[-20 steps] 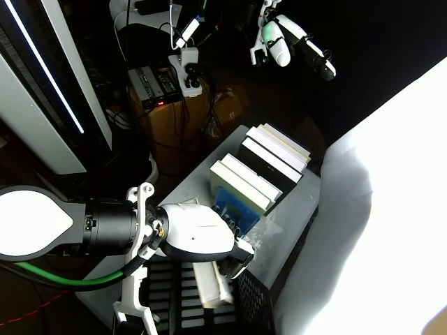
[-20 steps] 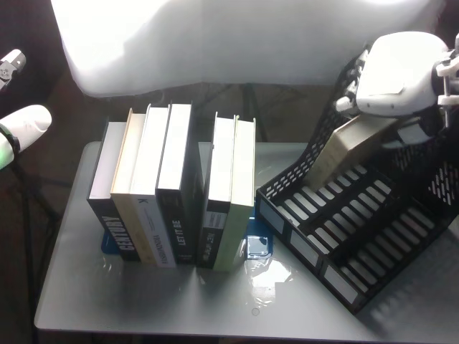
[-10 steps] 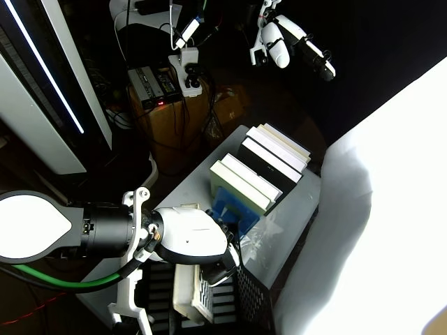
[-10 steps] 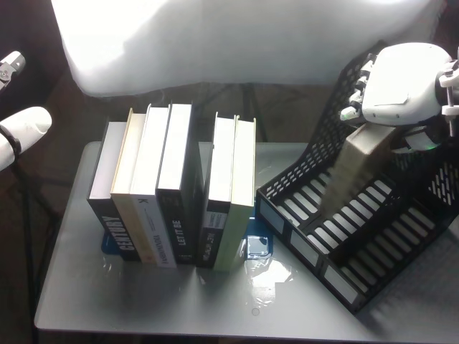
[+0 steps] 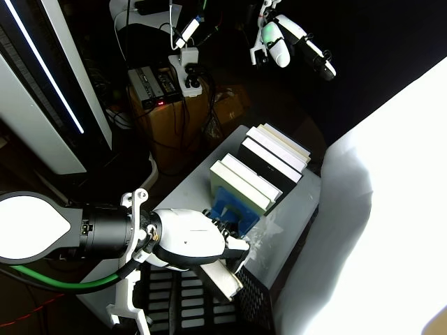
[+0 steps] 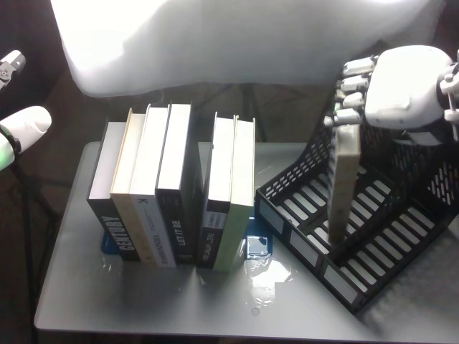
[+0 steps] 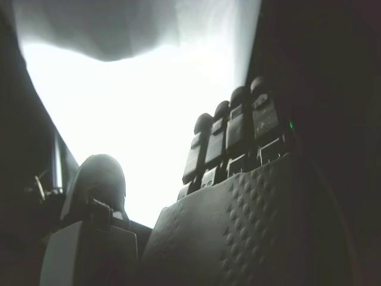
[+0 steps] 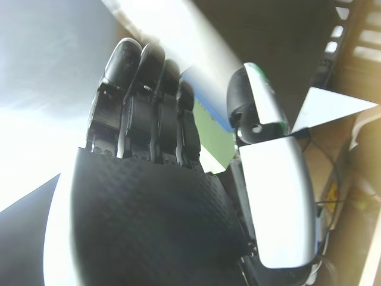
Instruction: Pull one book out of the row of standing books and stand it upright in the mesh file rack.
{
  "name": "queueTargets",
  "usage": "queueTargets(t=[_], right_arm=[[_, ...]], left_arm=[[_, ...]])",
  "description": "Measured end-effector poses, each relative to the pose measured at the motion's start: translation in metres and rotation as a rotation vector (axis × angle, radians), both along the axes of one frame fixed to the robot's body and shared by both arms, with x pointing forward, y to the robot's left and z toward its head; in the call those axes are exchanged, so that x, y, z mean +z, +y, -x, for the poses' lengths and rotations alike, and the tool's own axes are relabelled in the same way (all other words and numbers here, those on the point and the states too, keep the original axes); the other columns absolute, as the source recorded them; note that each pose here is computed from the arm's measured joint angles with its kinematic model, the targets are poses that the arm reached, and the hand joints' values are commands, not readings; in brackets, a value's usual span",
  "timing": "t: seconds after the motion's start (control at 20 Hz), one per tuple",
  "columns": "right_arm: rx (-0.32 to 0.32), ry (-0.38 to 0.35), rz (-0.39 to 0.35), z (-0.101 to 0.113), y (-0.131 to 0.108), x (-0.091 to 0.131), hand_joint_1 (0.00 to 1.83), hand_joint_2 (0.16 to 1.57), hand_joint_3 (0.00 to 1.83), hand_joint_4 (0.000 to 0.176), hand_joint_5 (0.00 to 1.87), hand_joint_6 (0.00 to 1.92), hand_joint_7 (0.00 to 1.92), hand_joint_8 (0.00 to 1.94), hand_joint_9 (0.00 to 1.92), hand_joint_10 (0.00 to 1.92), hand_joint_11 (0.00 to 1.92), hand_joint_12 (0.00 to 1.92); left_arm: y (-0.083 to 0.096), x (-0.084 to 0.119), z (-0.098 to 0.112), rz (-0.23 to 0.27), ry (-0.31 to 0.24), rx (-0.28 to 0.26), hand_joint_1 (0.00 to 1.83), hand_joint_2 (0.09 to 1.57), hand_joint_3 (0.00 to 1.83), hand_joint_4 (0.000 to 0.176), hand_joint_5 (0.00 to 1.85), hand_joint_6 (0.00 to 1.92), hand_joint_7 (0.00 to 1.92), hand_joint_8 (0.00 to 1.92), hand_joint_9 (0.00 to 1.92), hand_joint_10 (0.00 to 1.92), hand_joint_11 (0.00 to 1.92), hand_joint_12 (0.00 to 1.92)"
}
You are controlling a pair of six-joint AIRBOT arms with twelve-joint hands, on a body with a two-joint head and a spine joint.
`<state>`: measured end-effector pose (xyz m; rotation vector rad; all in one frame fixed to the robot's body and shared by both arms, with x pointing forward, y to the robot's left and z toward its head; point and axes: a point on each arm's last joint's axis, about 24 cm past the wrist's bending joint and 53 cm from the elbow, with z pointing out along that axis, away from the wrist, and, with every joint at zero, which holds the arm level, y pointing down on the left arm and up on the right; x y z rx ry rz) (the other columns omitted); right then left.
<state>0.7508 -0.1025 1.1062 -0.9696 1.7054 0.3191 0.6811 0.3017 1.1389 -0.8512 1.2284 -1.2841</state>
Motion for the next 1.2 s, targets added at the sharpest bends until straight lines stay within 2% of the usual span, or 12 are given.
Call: queueTargets(t=[0.15, 0.2, 0.3, 0.4, 0.45, 0.55, 0.7, 0.8, 0.85, 0.9, 1.0, 1.2], right_arm=[[-0.009, -0.007, 0.027, -0.003, -0.006, -0.004, 1.03, 1.29, 0.00, 0.000, 0.01, 0.08, 0.22, 0.00, 0.15, 0.63, 0.00, 1.49], [-0.014, -0.008, 0.029, -0.003, -0.007, -0.004, 1.02, 1.28, 0.00, 0.000, 0.00, 0.00, 0.02, 0.00, 0.02, 0.20, 0.00, 1.07], [-0.013, -0.008, 0.028, -0.003, -0.007, -0.004, 0.97, 1.21, 0.00, 0.000, 0.00, 0.00, 0.00, 0.00, 0.00, 0.01, 0.00, 0.11], [-0.012, -0.009, 0.031, -0.003, -0.007, -0.004, 0.82, 1.23, 0.01, 0.013, 0.00, 0.00, 0.00, 0.00, 0.00, 0.00, 0.00, 0.02], [-0.013, -0.010, 0.031, -0.003, -0.007, -0.004, 0.61, 1.18, 0.00, 0.013, 0.00, 0.00, 0.00, 0.00, 0.00, 0.00, 0.00, 0.00], [-0.013, -0.009, 0.031, -0.002, -0.007, -0.004, 0.51, 1.16, 0.00, 0.073, 0.00, 0.00, 0.00, 0.00, 0.00, 0.00, 0.00, 0.00], [-0.028, 0.001, -0.043, 0.002, -0.009, 0.016, 0.55, 1.21, 0.01, 0.000, 0.00, 0.00, 0.00, 0.00, 0.00, 0.00, 0.00, 0.00], [-0.110, 0.051, -0.197, -0.001, -0.022, 0.040, 0.59, 1.32, 0.02, 0.012, 0.00, 0.00, 0.00, 0.00, 0.00, 0.00, 0.01, 0.26], [-0.127, 0.049, -0.203, 0.000, -0.034, 0.044, 0.58, 1.35, 0.01, 0.039, 0.00, 0.00, 0.00, 0.00, 0.04, 0.01, 0.00, 0.42], [-0.133, 0.045, -0.189, 0.002, -0.040, 0.045, 0.60, 1.37, 0.01, 0.041, 0.00, 0.00, 0.00, 0.00, 0.05, 0.01, 0.00, 0.40], [-0.127, 0.050, -0.181, 0.012, -0.044, 0.045, 0.62, 1.38, 0.00, 0.000, 0.03, 0.01, 0.06, 0.01, 0.12, 0.04, 0.00, 0.46], [-0.174, 0.159, -0.311, 0.033, -0.053, 0.042, 0.82, 1.38, 0.00, 0.000, 0.16, 0.06, 0.21, 0.03, 0.23, 0.11, 0.00, 1.01]], left_arm=[[0.001, -0.002, 0.001, 0.000, 0.003, 0.003, 0.24, 1.32, 0.00, 0.027, 0.04, 0.00, 0.00, 0.00, 0.00, 0.00, 0.00, 0.00], [0.000, -0.003, 0.001, -0.001, 0.005, 0.002, 0.25, 1.32, 0.00, 0.028, 0.04, 0.00, 0.00, 0.00, 0.00, 0.00, 0.00, 0.00], [-0.001, -0.003, 0.002, -0.002, 0.004, -0.003, 0.25, 1.32, 0.00, 0.028, 0.04, 0.00, 0.00, 0.00, 0.00, 0.00, 0.00, 0.00], [0.000, -0.004, 0.001, 0.000, 0.005, 0.000, 0.24, 1.31, 0.00, 0.026, 0.04, 0.00, 0.00, 0.00, 0.00, 0.00, 0.00, 0.00], [0.000, -0.004, 0.002, 0.000, 0.005, 0.000, 0.26, 1.31, 0.00, 0.029, 0.05, 0.00, 0.00, 0.00, 0.00, 0.00, 0.00, 0.00], [0.000, -0.004, 0.002, 0.000, 0.004, 0.000, 0.26, 1.31, 0.00, 0.027, 0.05, 0.00, 0.00, 0.00, 0.00, 0.00, 0.00, 0.00], [0.000, -0.004, 0.002, 0.000, 0.004, 0.000, 0.24, 1.31, 0.00, 0.028, 0.04, 0.00, 0.00, 0.00, 0.00, 0.00, 0.00, 0.00], [0.000, -0.004, 0.002, -0.001, 0.004, 0.000, 0.24, 1.31, 0.00, 0.025, 0.04, 0.00, 0.00, 0.00, 0.00, 0.00, 0.00, 0.00], [0.000, -0.004, 0.002, -0.001, 0.004, 0.001, 0.25, 1.31, 0.00, 0.028, 0.04, 0.00, 0.00, 0.00, 0.00, 0.00, 0.00, 0.00], [0.001, -0.004, 0.002, 0.001, 0.005, 0.004, 0.24, 1.31, 0.00, 0.030, 0.04, 0.00, 0.00, 0.00, 0.00, 0.00, 0.00, 0.00], [0.002, -0.005, 0.002, 0.000, 0.009, 0.008, 0.24, 1.31, 0.00, 0.028, 0.03, 0.00, 0.00, 0.00, 0.00, 0.00, 0.00, 0.00], [0.003, -0.008, 0.003, -0.003, 0.013, 0.009, 0.22, 1.31, 0.00, 0.032, 0.02, 0.00, 0.00, 0.00, 0.00, 0.00, 0.00, 0.00]])
